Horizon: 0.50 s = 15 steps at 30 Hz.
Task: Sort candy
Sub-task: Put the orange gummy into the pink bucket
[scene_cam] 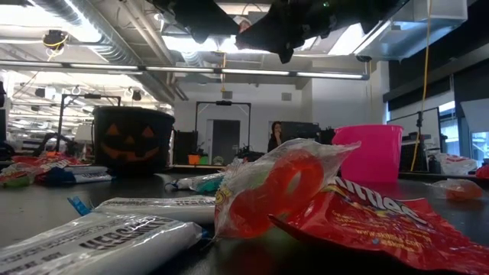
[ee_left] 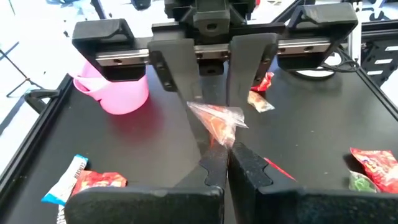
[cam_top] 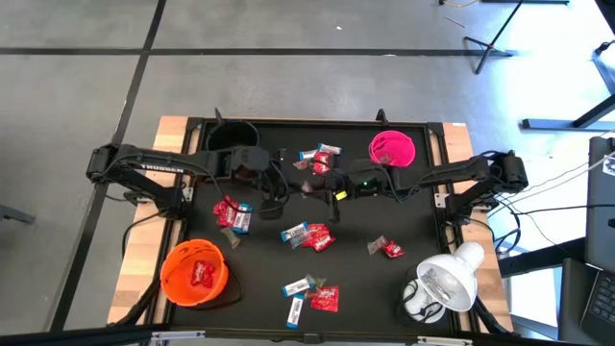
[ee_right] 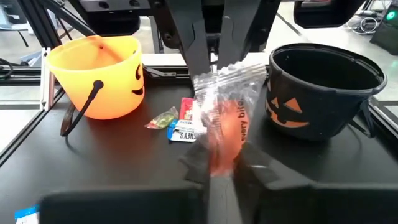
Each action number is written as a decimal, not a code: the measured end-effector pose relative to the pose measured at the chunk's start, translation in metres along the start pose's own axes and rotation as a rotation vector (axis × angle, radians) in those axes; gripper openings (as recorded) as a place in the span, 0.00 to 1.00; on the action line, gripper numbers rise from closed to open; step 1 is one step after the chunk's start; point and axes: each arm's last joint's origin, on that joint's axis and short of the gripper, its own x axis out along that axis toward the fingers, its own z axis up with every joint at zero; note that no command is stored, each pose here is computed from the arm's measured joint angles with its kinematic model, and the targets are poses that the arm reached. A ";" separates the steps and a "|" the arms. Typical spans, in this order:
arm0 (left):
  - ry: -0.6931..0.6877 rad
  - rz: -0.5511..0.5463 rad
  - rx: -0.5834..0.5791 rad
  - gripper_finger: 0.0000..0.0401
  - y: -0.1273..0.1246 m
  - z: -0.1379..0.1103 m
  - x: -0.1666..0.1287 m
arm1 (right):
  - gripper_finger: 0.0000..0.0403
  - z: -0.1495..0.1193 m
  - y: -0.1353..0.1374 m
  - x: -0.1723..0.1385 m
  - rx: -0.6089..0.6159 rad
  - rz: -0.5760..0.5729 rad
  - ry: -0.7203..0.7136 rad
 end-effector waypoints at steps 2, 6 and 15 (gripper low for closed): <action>0.000 0.007 -0.006 0.00 0.000 0.000 0.000 | 0.03 0.000 0.000 0.000 0.000 0.000 0.000; -0.001 0.023 -0.012 0.02 0.000 0.002 -0.007 | 0.06 0.001 0.000 -0.001 0.000 -0.001 -0.002; 0.002 0.190 0.004 0.24 0.004 0.006 -0.059 | 0.03 0.008 -0.004 -0.023 -0.028 -0.125 0.053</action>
